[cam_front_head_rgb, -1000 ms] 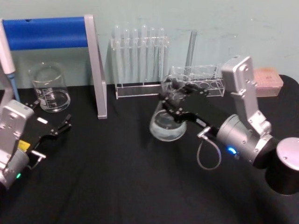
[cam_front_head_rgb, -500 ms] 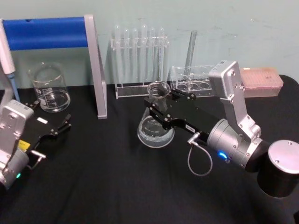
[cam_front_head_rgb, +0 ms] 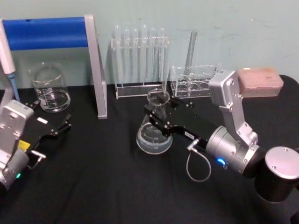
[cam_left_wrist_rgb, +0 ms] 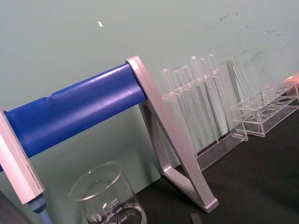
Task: Grasp the erlenmeyer flask with one hand, shake it three times, then place it back.
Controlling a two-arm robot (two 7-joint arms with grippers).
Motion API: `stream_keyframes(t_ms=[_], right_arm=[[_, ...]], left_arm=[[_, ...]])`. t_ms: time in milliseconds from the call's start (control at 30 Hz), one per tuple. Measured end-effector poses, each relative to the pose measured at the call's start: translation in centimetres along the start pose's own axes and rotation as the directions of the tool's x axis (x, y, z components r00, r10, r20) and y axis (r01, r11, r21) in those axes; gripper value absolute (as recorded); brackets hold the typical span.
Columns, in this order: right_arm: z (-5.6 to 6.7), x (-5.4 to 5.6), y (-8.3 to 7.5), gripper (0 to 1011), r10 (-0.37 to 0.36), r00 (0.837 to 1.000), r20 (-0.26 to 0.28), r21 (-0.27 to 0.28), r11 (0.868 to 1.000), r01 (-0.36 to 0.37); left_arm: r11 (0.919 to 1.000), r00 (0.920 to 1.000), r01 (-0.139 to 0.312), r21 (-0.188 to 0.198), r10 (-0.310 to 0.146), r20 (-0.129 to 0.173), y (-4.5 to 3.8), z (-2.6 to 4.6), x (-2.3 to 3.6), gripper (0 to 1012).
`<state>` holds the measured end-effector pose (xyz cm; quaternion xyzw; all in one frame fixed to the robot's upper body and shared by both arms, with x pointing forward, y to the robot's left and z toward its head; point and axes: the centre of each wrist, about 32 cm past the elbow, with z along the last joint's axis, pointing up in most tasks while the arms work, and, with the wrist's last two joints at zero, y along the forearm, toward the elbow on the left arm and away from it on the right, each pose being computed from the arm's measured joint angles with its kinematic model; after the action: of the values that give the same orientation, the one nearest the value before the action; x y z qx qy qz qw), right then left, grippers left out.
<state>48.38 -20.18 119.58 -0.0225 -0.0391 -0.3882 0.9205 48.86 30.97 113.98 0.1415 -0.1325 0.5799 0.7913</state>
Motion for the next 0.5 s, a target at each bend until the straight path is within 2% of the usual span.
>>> stream_keyframes(t_ms=[500], right_arm=[[-2.2, -0.2, 0.4, 449, 0.029, 0.999, -0.028, -0.017, 0.999, -0.030]], left_arm=[[1.0000, 1.0000, 0.000, 0.000, 0.000, 0.000, 0.00, 0.00, 0.00, 1001]])
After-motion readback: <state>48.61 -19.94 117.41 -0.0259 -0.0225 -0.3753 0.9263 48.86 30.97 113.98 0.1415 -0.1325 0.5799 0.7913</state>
